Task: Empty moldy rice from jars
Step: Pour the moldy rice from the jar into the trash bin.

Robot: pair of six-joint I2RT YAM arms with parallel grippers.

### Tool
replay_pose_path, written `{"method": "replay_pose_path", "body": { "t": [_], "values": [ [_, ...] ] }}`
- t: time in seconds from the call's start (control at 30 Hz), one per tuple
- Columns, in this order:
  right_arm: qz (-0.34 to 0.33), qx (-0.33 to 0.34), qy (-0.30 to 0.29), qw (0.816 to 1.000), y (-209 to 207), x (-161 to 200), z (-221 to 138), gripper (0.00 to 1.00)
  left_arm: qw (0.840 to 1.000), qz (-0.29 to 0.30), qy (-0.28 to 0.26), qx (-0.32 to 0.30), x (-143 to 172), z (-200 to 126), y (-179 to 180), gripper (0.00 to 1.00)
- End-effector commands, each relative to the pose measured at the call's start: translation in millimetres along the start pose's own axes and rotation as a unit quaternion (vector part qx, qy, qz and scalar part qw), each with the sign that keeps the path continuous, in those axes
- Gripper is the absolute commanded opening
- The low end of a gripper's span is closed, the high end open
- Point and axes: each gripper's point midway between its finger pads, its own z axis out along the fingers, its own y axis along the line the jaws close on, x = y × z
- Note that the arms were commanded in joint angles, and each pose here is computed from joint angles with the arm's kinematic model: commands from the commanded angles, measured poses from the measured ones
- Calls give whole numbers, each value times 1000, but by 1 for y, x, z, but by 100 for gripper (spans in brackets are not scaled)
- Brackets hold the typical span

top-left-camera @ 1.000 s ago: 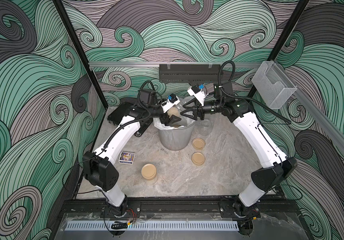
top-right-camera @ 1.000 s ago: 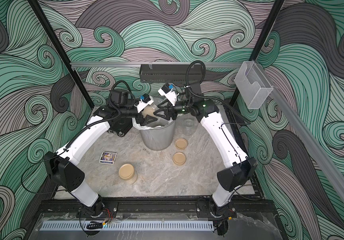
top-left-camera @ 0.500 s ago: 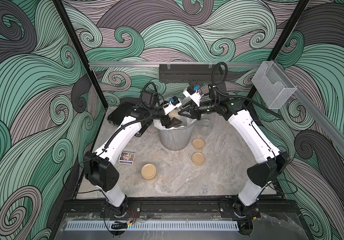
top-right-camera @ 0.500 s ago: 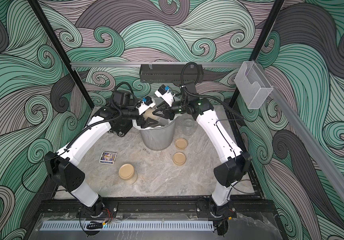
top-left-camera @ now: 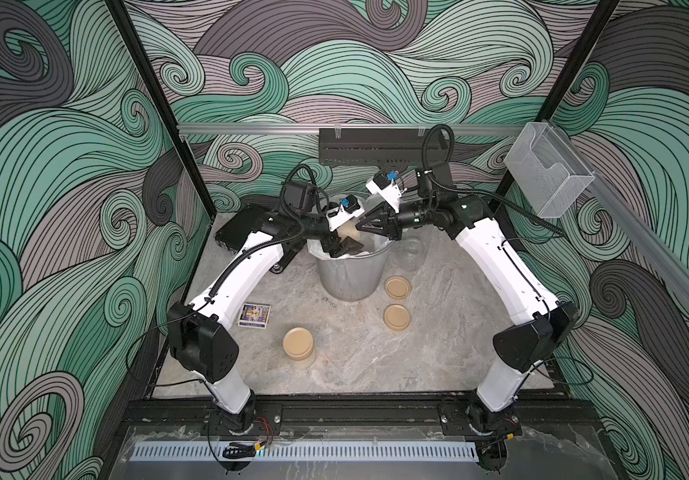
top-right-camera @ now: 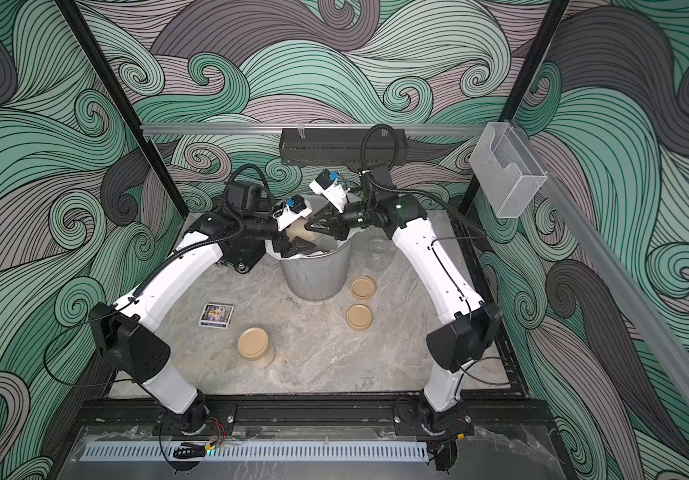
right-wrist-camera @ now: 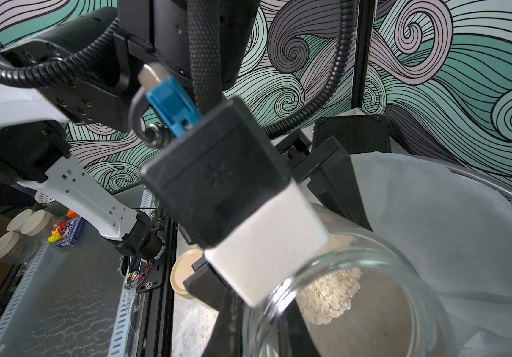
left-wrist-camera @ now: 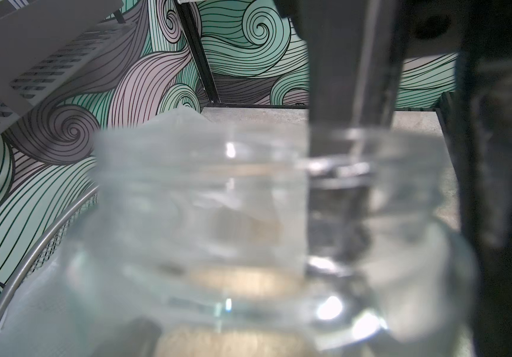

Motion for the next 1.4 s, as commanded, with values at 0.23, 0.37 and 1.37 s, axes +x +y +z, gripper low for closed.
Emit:
{"method": "replay_pose_path", "body": {
  "t": [0.23, 0.37, 1.37],
  "values": [
    [38, 14, 18, 999, -10, 9, 11, 0, 993, 40, -95, -49, -66, -33, 5, 98],
    [38, 25, 19, 999, -12, 8, 8, 0, 994, 47, -87, -52, -62, -35, 2, 99],
    [89, 83, -52, 991, -47, -14, -14, 0, 970, -84, -124, -190, -69, -89, 22, 99]
  ]
}}
